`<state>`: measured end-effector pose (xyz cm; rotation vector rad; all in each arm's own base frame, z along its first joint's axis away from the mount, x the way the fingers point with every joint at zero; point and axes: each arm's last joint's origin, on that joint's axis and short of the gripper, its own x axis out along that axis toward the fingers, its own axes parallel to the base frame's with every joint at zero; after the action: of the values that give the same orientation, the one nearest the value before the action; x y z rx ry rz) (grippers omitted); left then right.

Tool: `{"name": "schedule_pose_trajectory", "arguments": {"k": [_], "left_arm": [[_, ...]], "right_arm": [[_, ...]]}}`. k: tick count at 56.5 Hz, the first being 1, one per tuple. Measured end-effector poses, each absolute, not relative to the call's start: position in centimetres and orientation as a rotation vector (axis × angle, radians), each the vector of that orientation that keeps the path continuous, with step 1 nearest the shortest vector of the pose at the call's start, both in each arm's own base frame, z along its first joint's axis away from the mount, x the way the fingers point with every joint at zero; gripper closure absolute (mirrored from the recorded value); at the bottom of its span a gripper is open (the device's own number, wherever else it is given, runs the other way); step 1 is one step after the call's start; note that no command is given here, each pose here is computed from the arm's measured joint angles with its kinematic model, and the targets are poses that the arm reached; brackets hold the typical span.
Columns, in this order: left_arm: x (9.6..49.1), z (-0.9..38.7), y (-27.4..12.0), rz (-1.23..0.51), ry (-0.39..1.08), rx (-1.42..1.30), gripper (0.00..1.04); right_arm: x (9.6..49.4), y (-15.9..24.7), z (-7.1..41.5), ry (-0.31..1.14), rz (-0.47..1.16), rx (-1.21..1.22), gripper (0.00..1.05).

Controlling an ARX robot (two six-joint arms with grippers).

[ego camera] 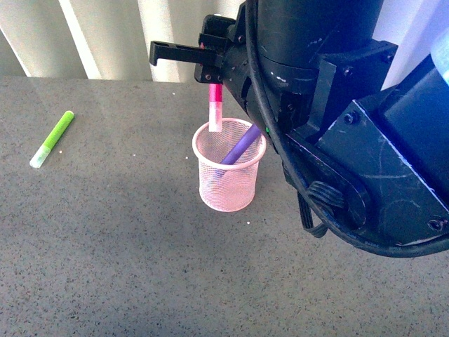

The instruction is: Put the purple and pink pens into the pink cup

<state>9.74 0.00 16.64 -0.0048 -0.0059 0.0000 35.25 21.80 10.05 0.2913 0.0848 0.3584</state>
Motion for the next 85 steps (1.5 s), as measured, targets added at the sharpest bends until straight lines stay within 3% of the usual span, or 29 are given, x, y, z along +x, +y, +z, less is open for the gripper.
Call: {"name": "schedule_pose_trajectory", "arguments": {"k": [31, 44, 59, 74, 85], "left_arm": [[9.7, 16.6, 0.0, 0.000, -0.006, -0.005, 0.07], [9.7, 16.6, 0.0, 0.000, -0.006, -0.005, 0.07], [9.7, 16.6, 0.0, 0.000, -0.006, -0.005, 0.07], [9.7, 16.6, 0.0, 0.000, -0.006, -0.005, 0.07], [9.7, 16.6, 0.0, 0.000, -0.006, -0.005, 0.07]], "right_arm": [[35.2, 21.3, 8.2, 0.115, 0.342, 0.284, 0.94], [35.4, 21.0, 8.2, 0.115, 0.333, 0.289, 0.56], [35.7, 19.6, 8.2, 0.121, 0.300, 0.290, 0.05], [34.7, 15.8, 11.7, 0.020, 0.265, 0.302, 0.07], [31.0, 9.4, 16.4, -0.106, 0.225, 0.247, 0.07]]}}
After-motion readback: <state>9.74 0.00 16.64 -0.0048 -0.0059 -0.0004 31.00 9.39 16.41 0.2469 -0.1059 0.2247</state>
